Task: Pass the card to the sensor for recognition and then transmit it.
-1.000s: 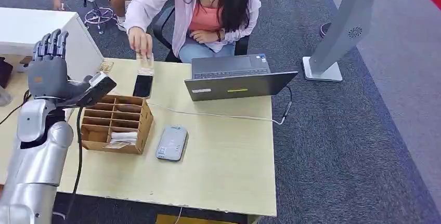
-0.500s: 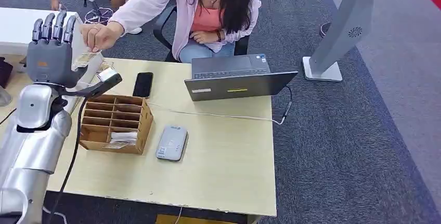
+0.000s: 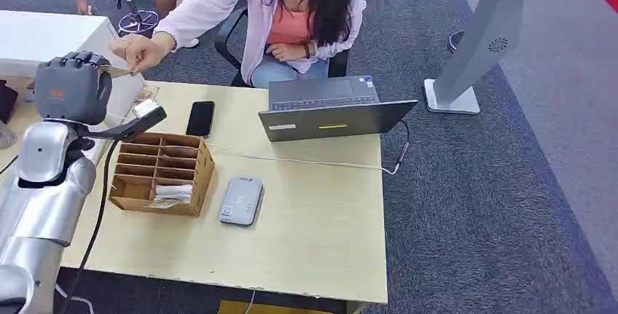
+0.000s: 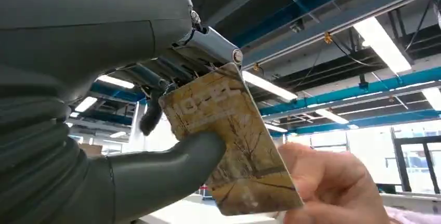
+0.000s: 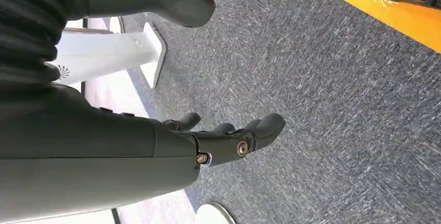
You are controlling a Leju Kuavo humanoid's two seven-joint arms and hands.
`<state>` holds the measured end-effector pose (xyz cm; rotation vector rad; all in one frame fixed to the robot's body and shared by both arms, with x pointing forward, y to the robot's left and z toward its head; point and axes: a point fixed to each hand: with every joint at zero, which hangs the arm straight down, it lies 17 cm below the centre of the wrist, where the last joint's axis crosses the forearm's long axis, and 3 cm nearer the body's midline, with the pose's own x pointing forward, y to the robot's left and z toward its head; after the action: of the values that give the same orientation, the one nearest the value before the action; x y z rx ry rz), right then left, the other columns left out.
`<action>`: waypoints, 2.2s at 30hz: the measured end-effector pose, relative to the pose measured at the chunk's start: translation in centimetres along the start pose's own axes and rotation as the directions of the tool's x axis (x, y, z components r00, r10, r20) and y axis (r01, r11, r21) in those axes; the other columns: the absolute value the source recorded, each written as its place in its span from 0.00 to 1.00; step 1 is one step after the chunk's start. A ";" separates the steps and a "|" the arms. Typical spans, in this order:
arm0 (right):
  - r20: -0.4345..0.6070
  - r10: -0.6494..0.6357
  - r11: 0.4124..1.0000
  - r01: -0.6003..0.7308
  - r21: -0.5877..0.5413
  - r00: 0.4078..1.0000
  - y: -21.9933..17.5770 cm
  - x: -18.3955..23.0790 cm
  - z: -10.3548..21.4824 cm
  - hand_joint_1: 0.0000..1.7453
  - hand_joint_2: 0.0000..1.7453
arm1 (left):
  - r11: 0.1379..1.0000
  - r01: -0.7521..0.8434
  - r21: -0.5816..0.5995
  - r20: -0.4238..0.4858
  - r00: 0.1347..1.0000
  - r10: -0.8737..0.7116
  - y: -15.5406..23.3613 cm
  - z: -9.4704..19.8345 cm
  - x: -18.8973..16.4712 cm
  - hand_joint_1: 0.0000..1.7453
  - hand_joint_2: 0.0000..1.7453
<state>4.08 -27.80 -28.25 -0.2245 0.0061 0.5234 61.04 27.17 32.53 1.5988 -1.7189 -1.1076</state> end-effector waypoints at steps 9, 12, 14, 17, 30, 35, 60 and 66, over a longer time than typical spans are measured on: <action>0.003 -0.003 1.000 0.003 0.000 1.000 0.0 0.1 0.0 0.00 1.00 | 0.997 -0.067 -0.023 0.057 0.996 0.068 -1.6 2.7 3.3 1.00 1.00; 0.001 -0.010 1.000 0.010 0.001 1.000 0.0 0.0 0.0 0.00 1.00 | 0.995 -0.097 -0.016 0.104 0.990 0.098 -1.4 3.4 5.7 1.00 1.00; 0.001 -0.011 1.000 0.011 0.001 1.000 0.0 0.0 0.0 0.00 1.00 | 0.992 -0.126 -0.011 0.139 0.982 0.127 -1.3 4.4 8.4 1.00 1.00; 0.003 -0.014 1.000 0.014 -0.001 1.000 -0.1 0.2 0.0 0.00 1.00 | 0.984 -0.177 -0.021 0.200 0.964 0.177 -1.3 6.6 13.4 1.00 1.00; 0.007 -0.024 1.000 0.024 0.001 1.000 0.2 0.4 0.1 0.00 1.00 | 0.954 -0.204 -0.220 0.280 0.924 0.262 -5.0 12.6 24.0 1.00 1.00; 0.002 -0.033 0.999 0.033 -0.002 0.999 0.2 0.3 0.1 0.00 1.00 | 0.915 -0.155 -0.373 0.234 0.938 0.255 -8.9 14.4 23.8 1.00 1.00; -0.002 -0.035 0.999 0.035 0.003 0.999 0.3 0.2 0.1 0.00 1.00 | 0.744 -0.088 -0.662 0.217 0.928 0.303 -16.3 18.2 23.1 1.00 1.00; 0.004 -0.031 0.999 0.031 0.007 1.000 0.4 0.3 0.1 0.00 1.00 | 0.850 -0.082 -0.520 0.190 0.959 0.209 -14.1 14.9 20.6 1.00 1.00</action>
<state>4.12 -27.27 -28.25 -0.2165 0.0002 0.4929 53.10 10.60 9.96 1.0189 -1.4851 -1.5686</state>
